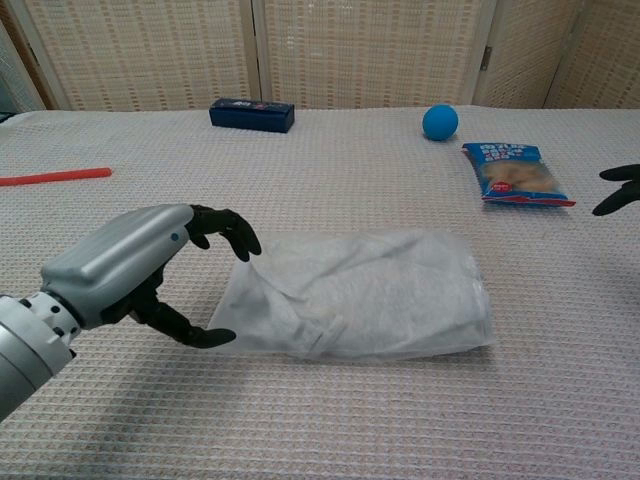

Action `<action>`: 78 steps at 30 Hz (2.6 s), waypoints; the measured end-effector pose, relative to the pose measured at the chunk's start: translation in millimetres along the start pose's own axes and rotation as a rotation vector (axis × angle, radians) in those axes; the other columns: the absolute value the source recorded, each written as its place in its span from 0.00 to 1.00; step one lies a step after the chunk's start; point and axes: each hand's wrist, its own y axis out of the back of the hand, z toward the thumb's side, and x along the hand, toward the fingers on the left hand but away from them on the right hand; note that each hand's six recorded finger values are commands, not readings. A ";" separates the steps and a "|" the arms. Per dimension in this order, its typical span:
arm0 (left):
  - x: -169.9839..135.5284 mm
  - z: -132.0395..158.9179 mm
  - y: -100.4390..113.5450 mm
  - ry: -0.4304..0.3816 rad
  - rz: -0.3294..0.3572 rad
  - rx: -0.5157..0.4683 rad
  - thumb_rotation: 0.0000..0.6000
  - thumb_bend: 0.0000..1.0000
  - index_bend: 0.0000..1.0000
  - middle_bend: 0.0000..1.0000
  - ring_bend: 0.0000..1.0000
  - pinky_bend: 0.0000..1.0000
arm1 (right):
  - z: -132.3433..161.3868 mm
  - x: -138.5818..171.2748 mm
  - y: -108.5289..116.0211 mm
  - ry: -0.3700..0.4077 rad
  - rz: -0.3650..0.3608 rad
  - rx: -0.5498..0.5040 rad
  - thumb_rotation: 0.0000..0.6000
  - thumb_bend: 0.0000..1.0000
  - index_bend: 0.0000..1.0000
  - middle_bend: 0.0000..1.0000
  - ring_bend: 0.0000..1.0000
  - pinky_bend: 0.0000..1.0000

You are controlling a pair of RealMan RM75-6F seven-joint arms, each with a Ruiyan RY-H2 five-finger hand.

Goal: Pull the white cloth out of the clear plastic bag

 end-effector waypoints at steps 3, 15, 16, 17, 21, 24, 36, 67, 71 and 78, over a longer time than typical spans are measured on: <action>2.4 -2.2 0.3 0.006 -0.005 -0.010 1.00 0.13 0.37 0.40 0.23 0.31 | -0.3 -3.3 -5.9 -0.005 0.013 -0.014 1.00 0.19 0.22 0.00 0.00 0.00; 19.7 -6.2 -7.5 0.015 -0.075 -0.014 1.00 0.00 0.23 0.31 0.15 0.26 | 4.4 -12.9 -5.4 -0.005 -0.007 -0.038 1.00 0.19 0.22 0.00 0.00 0.00; 21.3 -5.0 -8.7 0.013 -0.082 -0.012 1.00 0.00 0.20 0.28 0.13 0.25 | 5.1 -13.3 -4.0 -0.005 -0.012 -0.042 1.00 0.19 0.22 0.00 0.00 0.00; 23.3 -3.5 -10.1 0.010 -0.090 -0.010 1.00 0.00 0.17 0.25 0.12 0.25 | 5.8 -13.6 -2.3 -0.004 -0.018 -0.045 1.00 0.19 0.22 0.00 0.00 0.00; 32.3 3.9 -14.5 -0.002 -0.110 -0.004 1.00 0.00 0.07 0.11 0.03 0.21 | 6.6 -13.4 3.2 -0.004 -0.037 -0.054 1.00 0.19 0.21 0.00 0.00 0.00; 39.1 9.3 -18.6 -0.013 -0.115 0.004 1.00 0.00 0.02 0.04 0.00 0.21 | 4.5 -12.2 6.1 -0.011 -0.043 -0.056 1.00 0.19 0.21 0.00 0.00 0.00; 60.9 19.3 -42.8 -0.010 -0.188 0.054 1.00 0.00 0.00 0.00 0.00 0.18 | -0.6 -9.6 8.9 -0.014 -0.038 -0.053 1.00 0.19 0.21 0.00 0.00 0.00; 59.8 13.3 -43.8 -0.029 -0.143 0.165 1.00 0.44 0.60 0.65 0.55 0.71 | -0.7 -15.3 -10.7 -0.015 0.037 -0.048 1.00 0.25 0.22 0.00 0.00 0.00; 57.7 8.9 -35.2 -0.019 -0.119 0.158 1.00 0.46 0.61 0.67 0.56 0.72 | 4.4 -21.3 -21.8 0.019 0.065 -0.081 1.00 0.28 0.27 0.00 0.00 0.00; 54.9 2.0 -23.9 0.009 -0.103 0.076 1.00 0.45 0.61 0.66 0.56 0.72 | 17.1 -34.0 -31.7 0.091 0.052 -0.168 1.00 0.32 0.31 0.00 0.00 0.00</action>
